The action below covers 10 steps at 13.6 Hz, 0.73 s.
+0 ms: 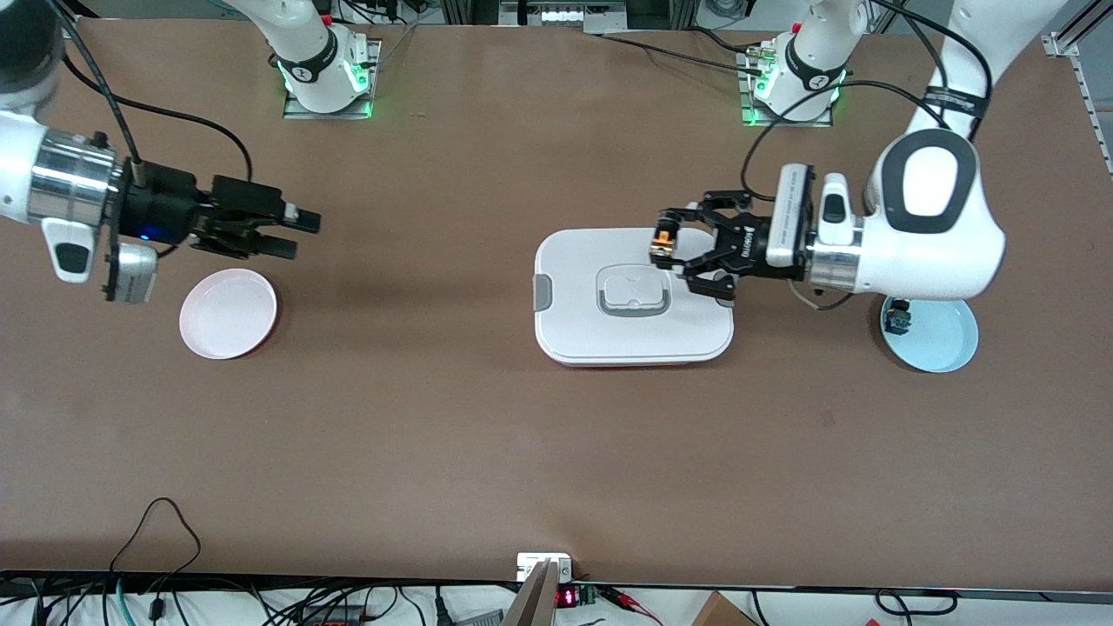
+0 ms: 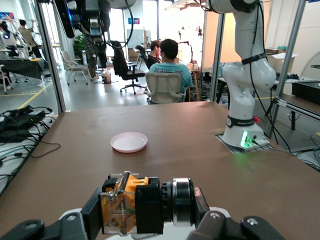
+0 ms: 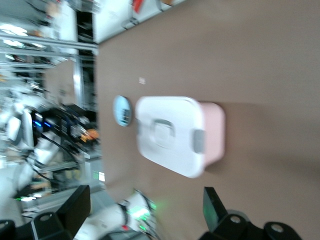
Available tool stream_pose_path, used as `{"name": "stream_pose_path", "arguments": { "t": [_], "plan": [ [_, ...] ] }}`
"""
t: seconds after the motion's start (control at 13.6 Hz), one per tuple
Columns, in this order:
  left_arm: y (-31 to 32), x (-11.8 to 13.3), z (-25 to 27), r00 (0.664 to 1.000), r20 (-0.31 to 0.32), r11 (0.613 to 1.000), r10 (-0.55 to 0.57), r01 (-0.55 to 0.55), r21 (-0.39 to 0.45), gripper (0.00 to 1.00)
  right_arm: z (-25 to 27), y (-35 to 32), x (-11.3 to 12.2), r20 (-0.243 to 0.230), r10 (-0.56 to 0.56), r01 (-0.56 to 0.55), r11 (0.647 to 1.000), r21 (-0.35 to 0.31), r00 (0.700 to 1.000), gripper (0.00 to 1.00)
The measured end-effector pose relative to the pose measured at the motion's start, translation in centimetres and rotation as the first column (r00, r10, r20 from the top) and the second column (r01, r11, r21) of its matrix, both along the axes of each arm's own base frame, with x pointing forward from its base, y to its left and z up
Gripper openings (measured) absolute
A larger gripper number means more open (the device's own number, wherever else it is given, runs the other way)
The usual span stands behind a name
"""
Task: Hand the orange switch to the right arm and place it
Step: 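Carry the orange switch toward center while the right gripper approaches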
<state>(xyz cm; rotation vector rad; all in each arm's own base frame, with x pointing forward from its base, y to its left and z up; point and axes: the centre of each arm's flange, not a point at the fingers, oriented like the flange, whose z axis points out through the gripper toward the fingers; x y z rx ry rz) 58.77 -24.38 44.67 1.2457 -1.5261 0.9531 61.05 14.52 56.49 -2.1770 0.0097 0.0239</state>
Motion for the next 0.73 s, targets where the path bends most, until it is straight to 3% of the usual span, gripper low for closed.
{"name": "stream_pose_path", "arguments": {
  "t": [0.37, 0.51, 0.73],
  "plan": [
    [-6.0, -1.7, 2.4, 0.998, 0.011, 0.995, 0.068, -0.067, -0.074, 0.72, -2.1, 5.8, 1.7, -0.032, -0.070, 0.076, 0.963, 0.257, 0.997, 1.00],
    [-7.3, -2.1, 2.5, 0.995, -0.008, 0.990, 0.102, -0.102, -0.094, 0.72, -3.8, 7.3, 2.3, 0.002, -0.060, 0.056, 0.941, 0.333, 0.998, 1.00],
    [-10.2, -3.3, 2.6, 0.987, -0.049, 0.979, 0.151, -0.156, -0.128, 0.72, -6.2, 9.1, 2.8, 0.090, -0.052, 0.009, 0.903, 0.430, 0.995, 1.00]
  ]
}}
